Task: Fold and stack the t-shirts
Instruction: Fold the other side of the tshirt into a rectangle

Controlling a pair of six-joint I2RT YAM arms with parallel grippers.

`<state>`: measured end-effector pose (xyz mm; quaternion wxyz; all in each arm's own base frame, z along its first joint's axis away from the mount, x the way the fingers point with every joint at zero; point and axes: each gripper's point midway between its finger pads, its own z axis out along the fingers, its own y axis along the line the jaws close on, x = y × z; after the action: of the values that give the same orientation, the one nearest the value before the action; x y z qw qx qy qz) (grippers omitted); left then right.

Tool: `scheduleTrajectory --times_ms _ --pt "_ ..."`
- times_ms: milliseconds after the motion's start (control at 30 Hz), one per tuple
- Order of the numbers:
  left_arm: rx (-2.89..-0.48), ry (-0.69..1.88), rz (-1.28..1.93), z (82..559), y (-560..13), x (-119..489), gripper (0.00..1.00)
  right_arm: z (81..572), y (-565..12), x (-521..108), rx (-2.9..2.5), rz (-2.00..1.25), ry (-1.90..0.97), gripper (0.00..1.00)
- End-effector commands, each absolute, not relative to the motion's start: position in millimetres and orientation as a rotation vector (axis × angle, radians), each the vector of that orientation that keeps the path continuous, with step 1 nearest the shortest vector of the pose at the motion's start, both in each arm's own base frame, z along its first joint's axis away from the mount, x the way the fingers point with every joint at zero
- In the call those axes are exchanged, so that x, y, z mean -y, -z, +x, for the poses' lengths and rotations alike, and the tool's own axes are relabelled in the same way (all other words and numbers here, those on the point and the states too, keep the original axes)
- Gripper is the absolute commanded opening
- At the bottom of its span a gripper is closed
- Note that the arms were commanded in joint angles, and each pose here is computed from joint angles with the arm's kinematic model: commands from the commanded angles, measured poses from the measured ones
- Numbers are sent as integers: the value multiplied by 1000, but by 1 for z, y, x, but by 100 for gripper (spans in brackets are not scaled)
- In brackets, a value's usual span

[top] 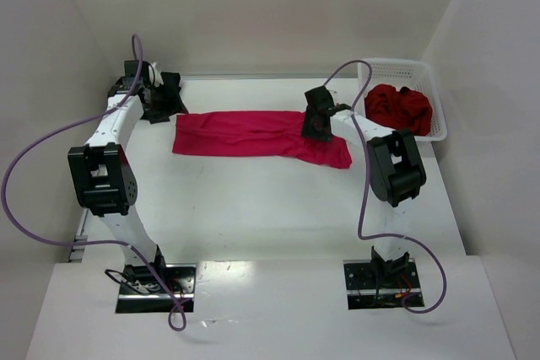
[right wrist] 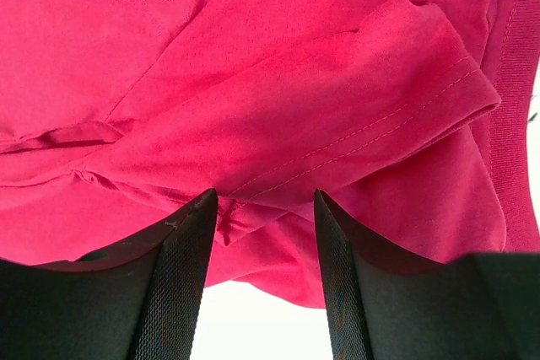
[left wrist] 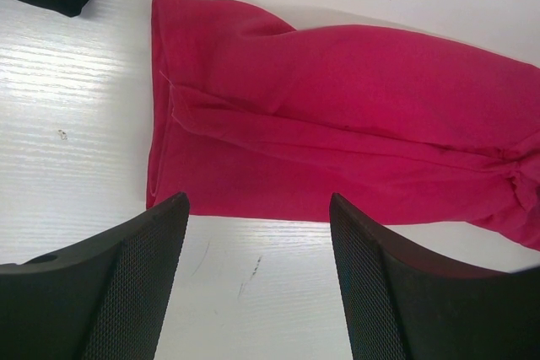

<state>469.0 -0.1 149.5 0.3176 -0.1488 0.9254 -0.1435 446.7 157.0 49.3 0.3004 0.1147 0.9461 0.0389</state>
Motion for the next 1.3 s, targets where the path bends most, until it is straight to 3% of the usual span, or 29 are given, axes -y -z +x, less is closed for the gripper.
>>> scheduleTrajectory --times_ms 0,233,367,567,667,1000,1067,1133,1267 --pt "-2390 387 -342 469 -167 0 76 451 -53 -156 -2473 335 -90 55" --pt "-2407 388 -348 468 -159 1 76 454 -36 -158 -2501 345 -75 54" --pt "-2416 377 -355 466 -158 -1 76 451 -21 -156 -2527 344 -57 48" --pt "-2408 377 -352 468 -161 -1 76 457 -22 -151 -2497 358 -13 15" --pt "-2408 377 -352 468 -161 -1 76 467 -35 -149 -2455 368 -4 6" --pt "-2416 415 -341 468 -156 4 76 512 -107 -155 -2294 291 -11 7" --pt "-2425 411 -333 466 -153 4 76 522 -115 -159 -2272 280 -19 9" --pt "-2425 422 -329 466 -153 6 76 526 -113 -161 -2277 249 -17 19" --pt "-2434 431 -317 464 -150 7 76 535 -114 -161 -2261 215 2 22"
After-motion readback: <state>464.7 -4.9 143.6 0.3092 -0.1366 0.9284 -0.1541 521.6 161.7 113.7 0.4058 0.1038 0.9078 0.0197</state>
